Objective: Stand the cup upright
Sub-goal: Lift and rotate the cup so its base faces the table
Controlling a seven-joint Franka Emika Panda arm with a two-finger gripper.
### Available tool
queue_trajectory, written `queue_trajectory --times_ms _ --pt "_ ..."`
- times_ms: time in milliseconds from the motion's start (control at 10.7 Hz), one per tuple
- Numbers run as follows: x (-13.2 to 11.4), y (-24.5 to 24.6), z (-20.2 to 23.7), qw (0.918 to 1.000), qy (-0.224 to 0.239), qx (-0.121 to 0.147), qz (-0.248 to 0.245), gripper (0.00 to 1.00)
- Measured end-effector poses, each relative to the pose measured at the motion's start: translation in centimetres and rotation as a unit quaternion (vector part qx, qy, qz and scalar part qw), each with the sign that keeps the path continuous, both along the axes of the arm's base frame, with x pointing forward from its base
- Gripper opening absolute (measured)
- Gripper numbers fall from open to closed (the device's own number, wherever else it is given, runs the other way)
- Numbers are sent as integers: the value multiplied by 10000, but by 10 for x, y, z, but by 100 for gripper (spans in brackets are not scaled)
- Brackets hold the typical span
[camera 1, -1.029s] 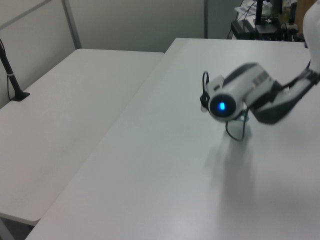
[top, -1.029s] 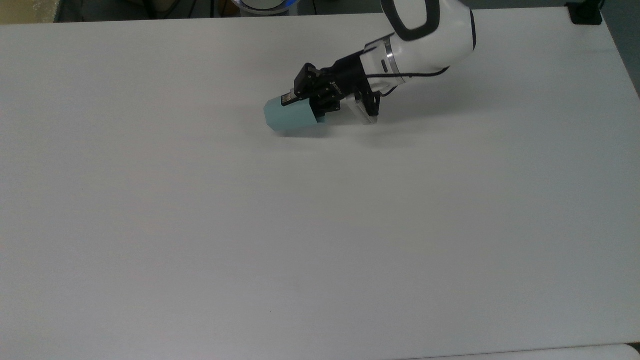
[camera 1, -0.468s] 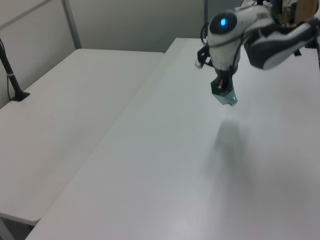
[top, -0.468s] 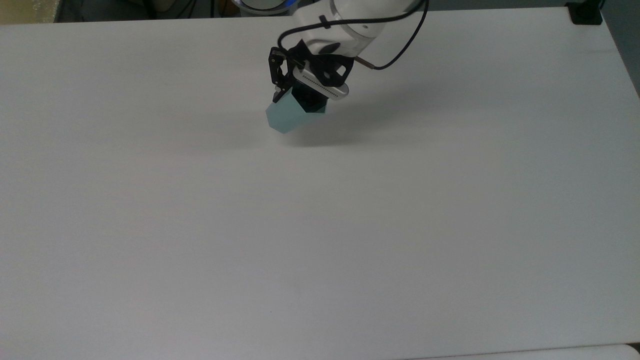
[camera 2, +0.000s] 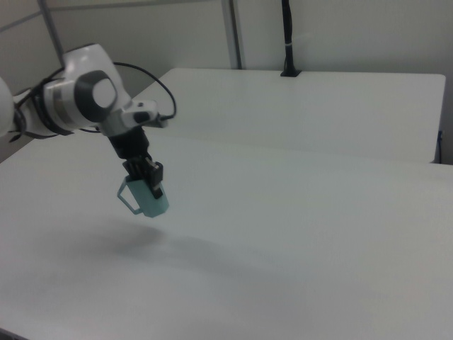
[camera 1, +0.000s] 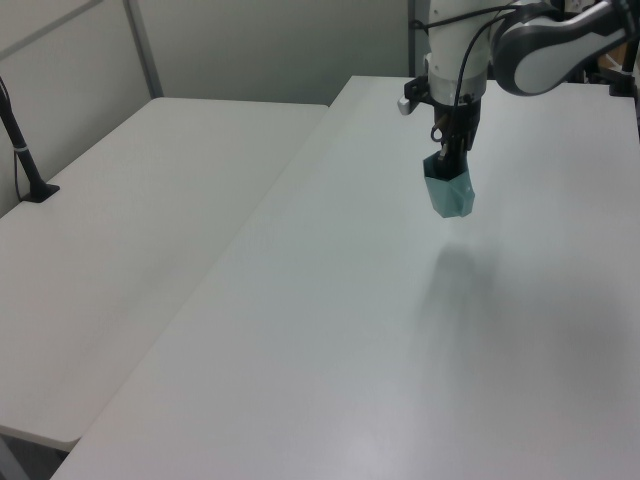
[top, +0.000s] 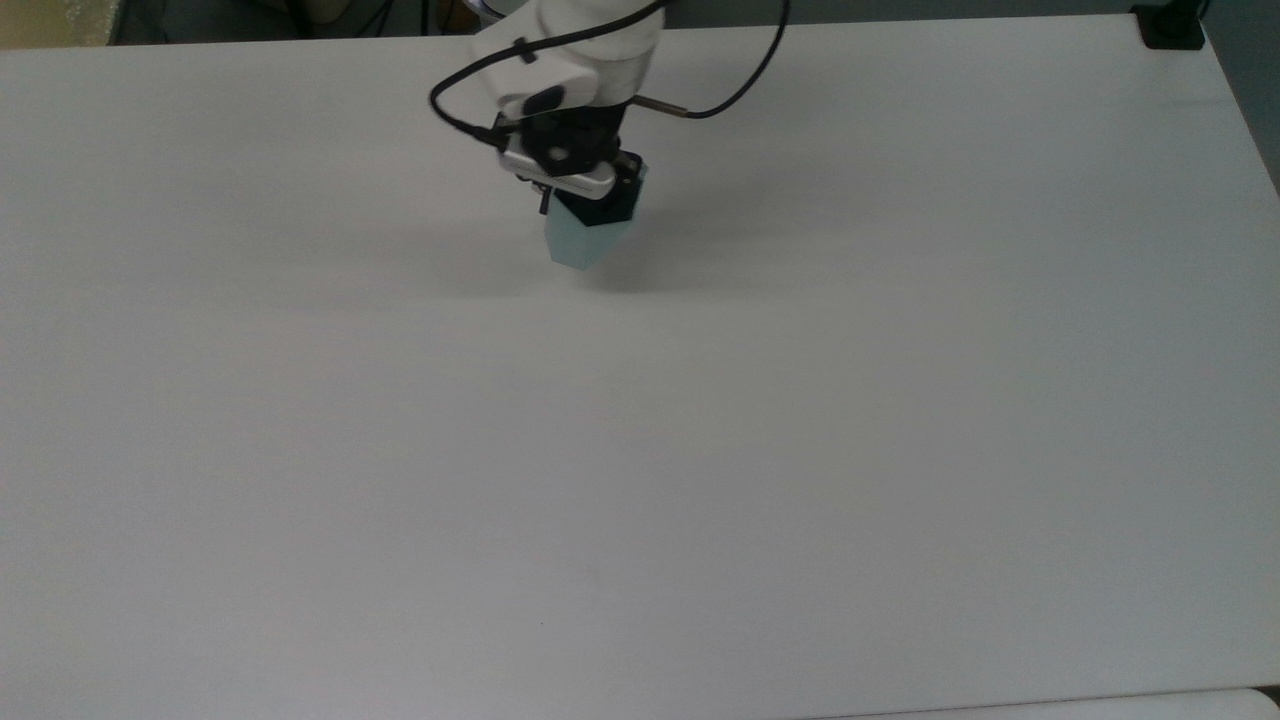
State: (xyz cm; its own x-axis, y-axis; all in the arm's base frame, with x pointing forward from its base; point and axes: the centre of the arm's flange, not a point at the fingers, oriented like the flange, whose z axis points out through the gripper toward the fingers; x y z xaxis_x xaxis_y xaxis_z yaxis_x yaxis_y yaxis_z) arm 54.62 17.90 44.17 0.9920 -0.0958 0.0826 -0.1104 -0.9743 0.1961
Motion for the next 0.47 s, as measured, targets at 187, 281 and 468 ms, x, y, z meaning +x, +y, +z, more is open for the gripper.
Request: queue_trajectory --times_ms 187,281,468 --pt "10 -46 -5 9986 203 467 -137 10" --pt "15 -64 -6 9976 129 650 -193 10" --pt "16 -74 -26 9962 -192 824 -202 10"
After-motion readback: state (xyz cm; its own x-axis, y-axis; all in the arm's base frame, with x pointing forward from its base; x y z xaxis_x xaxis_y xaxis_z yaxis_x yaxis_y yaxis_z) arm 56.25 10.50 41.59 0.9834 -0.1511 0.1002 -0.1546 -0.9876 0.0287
